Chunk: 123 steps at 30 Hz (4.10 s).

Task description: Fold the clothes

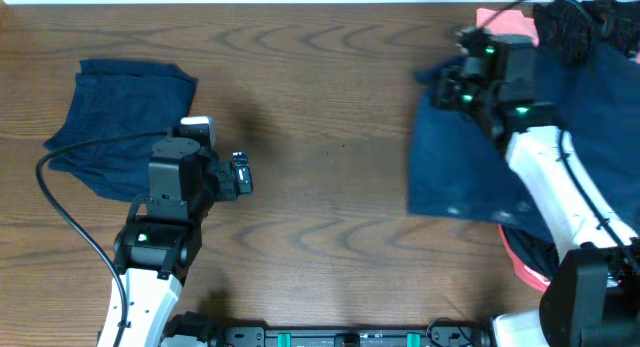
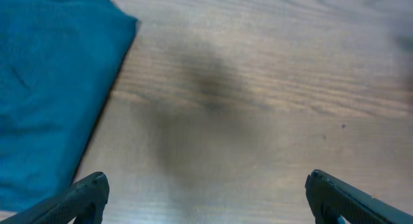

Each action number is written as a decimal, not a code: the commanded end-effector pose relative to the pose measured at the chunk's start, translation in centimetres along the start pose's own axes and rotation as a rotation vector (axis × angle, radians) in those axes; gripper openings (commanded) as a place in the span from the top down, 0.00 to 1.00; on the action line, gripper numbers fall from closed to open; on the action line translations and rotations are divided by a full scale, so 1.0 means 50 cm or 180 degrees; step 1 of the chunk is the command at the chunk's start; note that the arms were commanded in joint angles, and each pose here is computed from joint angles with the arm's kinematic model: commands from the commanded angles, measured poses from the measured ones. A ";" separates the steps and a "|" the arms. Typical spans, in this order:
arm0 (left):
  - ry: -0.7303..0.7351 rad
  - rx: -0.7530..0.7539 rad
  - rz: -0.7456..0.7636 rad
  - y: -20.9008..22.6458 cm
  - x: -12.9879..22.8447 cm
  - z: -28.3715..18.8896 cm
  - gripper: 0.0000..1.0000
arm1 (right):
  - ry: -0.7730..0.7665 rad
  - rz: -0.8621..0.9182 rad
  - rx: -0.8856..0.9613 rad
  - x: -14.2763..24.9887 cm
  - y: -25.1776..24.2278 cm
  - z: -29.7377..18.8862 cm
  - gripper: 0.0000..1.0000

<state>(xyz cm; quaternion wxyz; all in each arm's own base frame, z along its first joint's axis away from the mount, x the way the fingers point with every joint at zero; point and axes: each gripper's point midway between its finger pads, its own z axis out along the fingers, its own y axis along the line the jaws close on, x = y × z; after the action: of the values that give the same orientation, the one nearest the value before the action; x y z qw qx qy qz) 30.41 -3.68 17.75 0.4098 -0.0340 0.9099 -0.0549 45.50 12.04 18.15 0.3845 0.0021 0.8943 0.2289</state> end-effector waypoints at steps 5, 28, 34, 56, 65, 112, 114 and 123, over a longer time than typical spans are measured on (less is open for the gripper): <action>-0.0056 0.0144 -0.0036 -0.016 -0.019 -0.007 0.02 | 0.0274 -0.0250 0.0311 0.070 0.059 0.035 0.53; 0.1384 0.1807 -0.0476 -0.456 0.222 0.120 0.02 | 0.1170 0.0682 0.2595 0.177 -0.340 -0.267 0.01; 0.1666 0.1931 -0.0679 -0.543 0.308 0.140 0.02 | 0.1107 0.0796 0.2664 0.174 -0.348 -0.312 0.01; 0.1656 0.2240 -0.0955 -0.656 0.392 0.166 0.94 | 0.1172 0.0812 0.2678 0.186 -0.335 -0.343 0.01; 0.1377 0.1624 -0.0430 -0.380 0.202 0.165 0.94 | 0.1208 0.0819 0.2686 0.191 -0.334 -0.346 0.01; 0.2845 0.0123 -0.1902 -0.194 0.470 0.030 0.94 | 0.1701 0.0789 0.1876 0.245 -0.258 -0.318 0.01; 0.2745 -0.0049 -0.1938 -0.148 0.447 0.042 0.94 | 0.1816 0.0856 0.1656 0.261 -0.233 -0.312 0.02; 0.2628 -0.0304 -0.2541 0.015 0.353 0.035 0.94 | 0.2342 0.1100 0.0815 0.385 -0.116 -0.253 0.01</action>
<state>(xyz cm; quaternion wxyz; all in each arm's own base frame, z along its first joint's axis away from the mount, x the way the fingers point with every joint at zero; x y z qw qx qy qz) 20.12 -6.09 2.72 -0.0311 -0.3901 0.9064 -0.1590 25.99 1.34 11.17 0.0270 0.1312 0.9865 0.0938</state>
